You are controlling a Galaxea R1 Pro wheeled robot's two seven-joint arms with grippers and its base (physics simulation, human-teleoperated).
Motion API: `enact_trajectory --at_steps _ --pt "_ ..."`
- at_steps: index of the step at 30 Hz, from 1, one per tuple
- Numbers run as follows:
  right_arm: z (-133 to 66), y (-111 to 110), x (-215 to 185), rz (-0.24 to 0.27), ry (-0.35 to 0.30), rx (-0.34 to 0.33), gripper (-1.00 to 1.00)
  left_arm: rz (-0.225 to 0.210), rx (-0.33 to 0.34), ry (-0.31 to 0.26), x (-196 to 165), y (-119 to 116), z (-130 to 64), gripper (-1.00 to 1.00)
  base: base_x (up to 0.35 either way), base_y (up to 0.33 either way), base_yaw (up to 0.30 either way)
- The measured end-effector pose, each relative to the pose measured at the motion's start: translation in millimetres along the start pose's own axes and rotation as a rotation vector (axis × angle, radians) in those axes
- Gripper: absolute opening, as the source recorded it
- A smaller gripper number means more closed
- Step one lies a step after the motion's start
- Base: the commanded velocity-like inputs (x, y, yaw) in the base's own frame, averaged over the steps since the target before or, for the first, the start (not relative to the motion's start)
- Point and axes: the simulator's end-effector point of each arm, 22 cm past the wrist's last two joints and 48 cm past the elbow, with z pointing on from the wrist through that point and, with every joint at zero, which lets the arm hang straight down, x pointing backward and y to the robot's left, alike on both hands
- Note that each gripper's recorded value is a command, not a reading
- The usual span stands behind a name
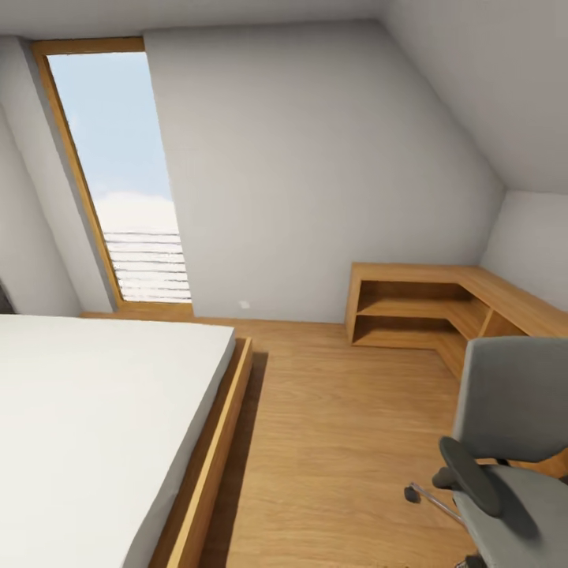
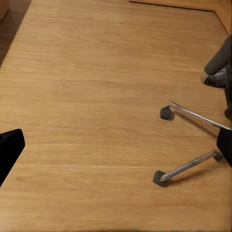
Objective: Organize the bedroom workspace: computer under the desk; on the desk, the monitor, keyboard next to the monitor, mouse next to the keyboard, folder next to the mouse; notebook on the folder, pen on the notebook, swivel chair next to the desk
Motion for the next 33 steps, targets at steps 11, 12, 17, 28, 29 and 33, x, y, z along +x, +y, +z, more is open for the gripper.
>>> enact_trajectory --at_steps 11,12,17,28,29,33 --pt "0.2 -1 0 -0.001 0.000 0.002 1.00 -0.004 0.017 -0.003 -1 -4 0.0 1.00 0.000 0.000 -0.261" --pt "0.2 -1 0 -0.001 0.000 0.002 1.00 -0.007 0.022 -0.006 -1 -5 0.0 1.00 0.000 0.000 -0.262" --pt "0.2 -1 0 -0.002 0.001 0.000 1.00 -0.020 0.115 -0.034 -9 -24 -0.7 1.00 0.000 0.000 -0.262" --pt "0.4 2 -1 -0.005 -0.004 -0.011 1.00 -0.111 0.188 -0.303 -112 -50 -10.7 1.00 0.000 0.000 -0.262" --pt "0.5 2 -1 -0.004 -0.004 -0.011 1.00 -0.123 0.195 -0.327 -123 -52 -12.8 1.00 0.000 0.000 -0.263" --pt "1.3 0 -2 -0.005 -0.007 -0.010 1.00 -0.163 0.215 -0.426 -172 -53 -21.3 1.00 0.000 0.000 -0.263"
